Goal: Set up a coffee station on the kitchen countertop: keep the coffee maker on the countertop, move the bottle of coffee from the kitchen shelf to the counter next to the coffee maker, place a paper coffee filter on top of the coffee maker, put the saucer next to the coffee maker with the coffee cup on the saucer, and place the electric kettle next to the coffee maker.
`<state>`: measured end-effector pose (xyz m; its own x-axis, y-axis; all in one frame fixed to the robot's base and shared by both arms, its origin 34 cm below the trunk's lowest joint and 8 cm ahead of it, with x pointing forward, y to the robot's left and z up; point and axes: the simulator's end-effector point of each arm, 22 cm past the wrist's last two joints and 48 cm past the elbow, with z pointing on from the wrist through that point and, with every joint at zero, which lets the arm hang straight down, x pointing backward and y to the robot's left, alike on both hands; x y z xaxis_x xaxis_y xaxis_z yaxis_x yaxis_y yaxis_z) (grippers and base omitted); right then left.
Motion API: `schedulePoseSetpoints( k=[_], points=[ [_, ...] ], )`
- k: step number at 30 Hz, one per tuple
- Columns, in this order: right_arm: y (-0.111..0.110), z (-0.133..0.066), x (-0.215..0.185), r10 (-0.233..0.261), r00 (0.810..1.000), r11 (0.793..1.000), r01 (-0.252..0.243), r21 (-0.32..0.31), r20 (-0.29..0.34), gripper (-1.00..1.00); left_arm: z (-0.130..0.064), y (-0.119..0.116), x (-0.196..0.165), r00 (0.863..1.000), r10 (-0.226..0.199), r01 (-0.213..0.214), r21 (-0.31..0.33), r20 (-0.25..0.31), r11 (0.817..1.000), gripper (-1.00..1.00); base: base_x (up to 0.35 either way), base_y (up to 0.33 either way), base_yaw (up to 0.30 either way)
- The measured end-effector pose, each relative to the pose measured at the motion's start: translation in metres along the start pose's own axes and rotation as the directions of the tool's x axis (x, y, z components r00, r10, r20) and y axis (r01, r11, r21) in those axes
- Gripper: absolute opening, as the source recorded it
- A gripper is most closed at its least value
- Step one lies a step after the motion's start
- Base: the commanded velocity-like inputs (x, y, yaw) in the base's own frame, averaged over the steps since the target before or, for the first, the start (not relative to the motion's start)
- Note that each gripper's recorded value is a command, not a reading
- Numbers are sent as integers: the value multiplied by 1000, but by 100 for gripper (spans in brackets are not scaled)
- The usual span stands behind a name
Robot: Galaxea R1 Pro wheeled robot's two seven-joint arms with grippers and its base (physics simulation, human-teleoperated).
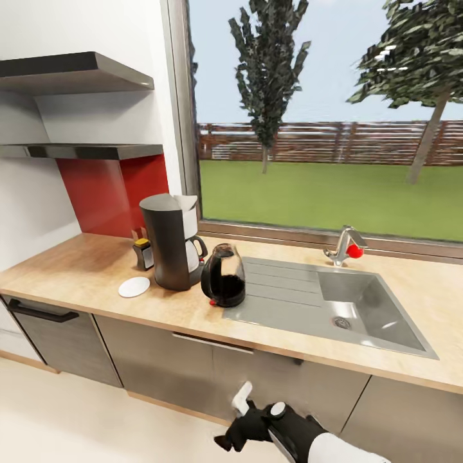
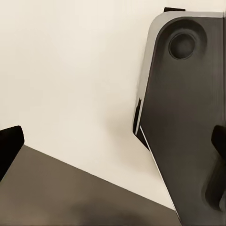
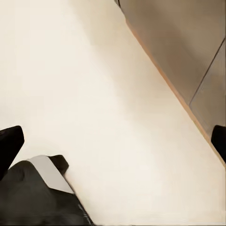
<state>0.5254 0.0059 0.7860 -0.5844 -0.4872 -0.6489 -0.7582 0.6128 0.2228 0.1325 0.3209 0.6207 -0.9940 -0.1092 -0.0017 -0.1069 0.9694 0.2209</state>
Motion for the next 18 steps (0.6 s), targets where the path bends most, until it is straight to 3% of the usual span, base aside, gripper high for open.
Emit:
schedulePoseSetpoints(
  k=[2,4,7,9,10,13,14,16,17,18],
  points=[
    [-11,-1,35,36,997,998,-32,59,-67,100,0,-3,0,1000,0,0,4,1,1000,100,0,0,0],
    [-27,-5,74,74,989,984,-51,169,-130,100,-1,-6,0,1000,0,0,9,1,1000,100,0,0,0],
    [-28,-11,129,138,972,953,-78,294,-190,100,-1,-8,0,1000,-1,1,16,1,1000,100,0,0,0],
    [-27,-17,157,200,959,930,-120,347,-203,100,-1,-9,0,1000,-1,1,19,1,1000,100,0,0,0],
    [-31,-28,187,307,932,891,-210,403,-192,100,-1,-10,0,1000,0,0,21,1,1000,100,0,0,0],
    [-36,-49,234,475,866,806,-354,475,-160,100,-1,-10,-1,1000,2,-2,22,4,1000,100,0,0,0],
    [-37,-55,247,510,846,782,-383,492,-152,100,-1,-10,-1,1000,2,-2,22,5,1000,100,0,0,0],
    [-38,-61,259,536,831,764,-401,506,-150,100,-1,-10,-2,1000,2,-2,22,7,1000,100,0,0,0],
    [-39,-73,282,567,809,739,-417,529,-155,100,-1,-11,-5,1000,0,-1,23,23,1000,100,0,0,0],
    [-38,-79,294,579,799,731,-420,538,-162,100,-1,-11,-9,999,-1,0,23,40,1000,100,0,0,0]
  ],
)
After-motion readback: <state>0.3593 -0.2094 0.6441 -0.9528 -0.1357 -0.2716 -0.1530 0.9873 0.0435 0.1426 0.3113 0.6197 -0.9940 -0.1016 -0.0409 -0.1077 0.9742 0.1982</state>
